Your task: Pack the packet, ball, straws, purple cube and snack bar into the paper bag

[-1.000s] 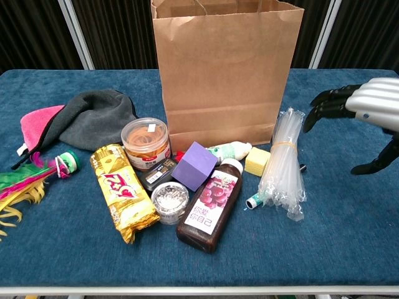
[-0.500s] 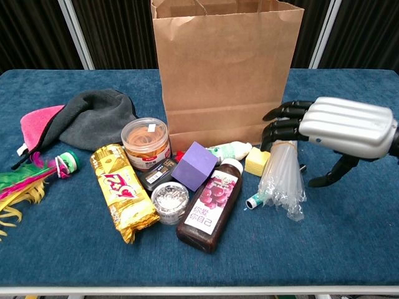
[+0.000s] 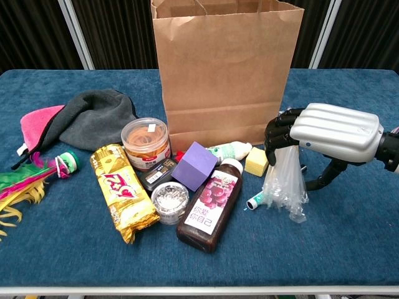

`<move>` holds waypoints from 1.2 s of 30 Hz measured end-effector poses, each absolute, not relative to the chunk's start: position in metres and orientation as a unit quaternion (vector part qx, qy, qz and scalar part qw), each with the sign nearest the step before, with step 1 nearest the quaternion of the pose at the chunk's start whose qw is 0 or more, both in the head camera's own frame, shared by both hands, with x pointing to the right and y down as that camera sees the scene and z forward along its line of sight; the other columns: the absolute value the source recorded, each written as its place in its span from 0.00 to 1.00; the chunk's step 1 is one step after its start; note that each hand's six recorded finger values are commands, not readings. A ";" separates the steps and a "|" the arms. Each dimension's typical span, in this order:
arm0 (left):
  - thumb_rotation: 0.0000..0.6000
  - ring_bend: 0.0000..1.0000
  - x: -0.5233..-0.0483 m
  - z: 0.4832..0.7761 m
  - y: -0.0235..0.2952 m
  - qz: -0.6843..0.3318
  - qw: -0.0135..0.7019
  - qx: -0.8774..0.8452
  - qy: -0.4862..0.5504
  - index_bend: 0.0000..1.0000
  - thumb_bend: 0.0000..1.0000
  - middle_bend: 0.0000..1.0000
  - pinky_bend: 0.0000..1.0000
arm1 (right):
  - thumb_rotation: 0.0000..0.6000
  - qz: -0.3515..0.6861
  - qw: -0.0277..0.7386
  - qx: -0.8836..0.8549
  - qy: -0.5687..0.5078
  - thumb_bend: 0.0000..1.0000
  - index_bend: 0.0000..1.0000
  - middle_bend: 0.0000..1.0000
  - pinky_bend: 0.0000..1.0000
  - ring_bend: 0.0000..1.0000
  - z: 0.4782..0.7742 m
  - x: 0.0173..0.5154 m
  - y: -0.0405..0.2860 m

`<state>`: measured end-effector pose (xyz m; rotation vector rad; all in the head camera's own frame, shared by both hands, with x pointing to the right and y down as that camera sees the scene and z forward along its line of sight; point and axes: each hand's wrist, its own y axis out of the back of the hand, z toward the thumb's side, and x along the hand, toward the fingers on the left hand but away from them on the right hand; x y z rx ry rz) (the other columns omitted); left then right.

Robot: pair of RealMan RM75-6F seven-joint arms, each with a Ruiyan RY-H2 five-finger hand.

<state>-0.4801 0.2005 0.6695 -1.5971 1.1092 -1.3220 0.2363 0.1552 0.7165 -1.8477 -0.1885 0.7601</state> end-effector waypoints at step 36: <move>1.00 0.15 -0.454 0.659 0.195 -0.474 0.369 -0.654 0.459 0.24 0.26 0.24 0.21 | 1.00 0.219 0.607 -0.691 -0.326 0.19 0.66 0.51 0.42 0.36 0.443 0.226 0.098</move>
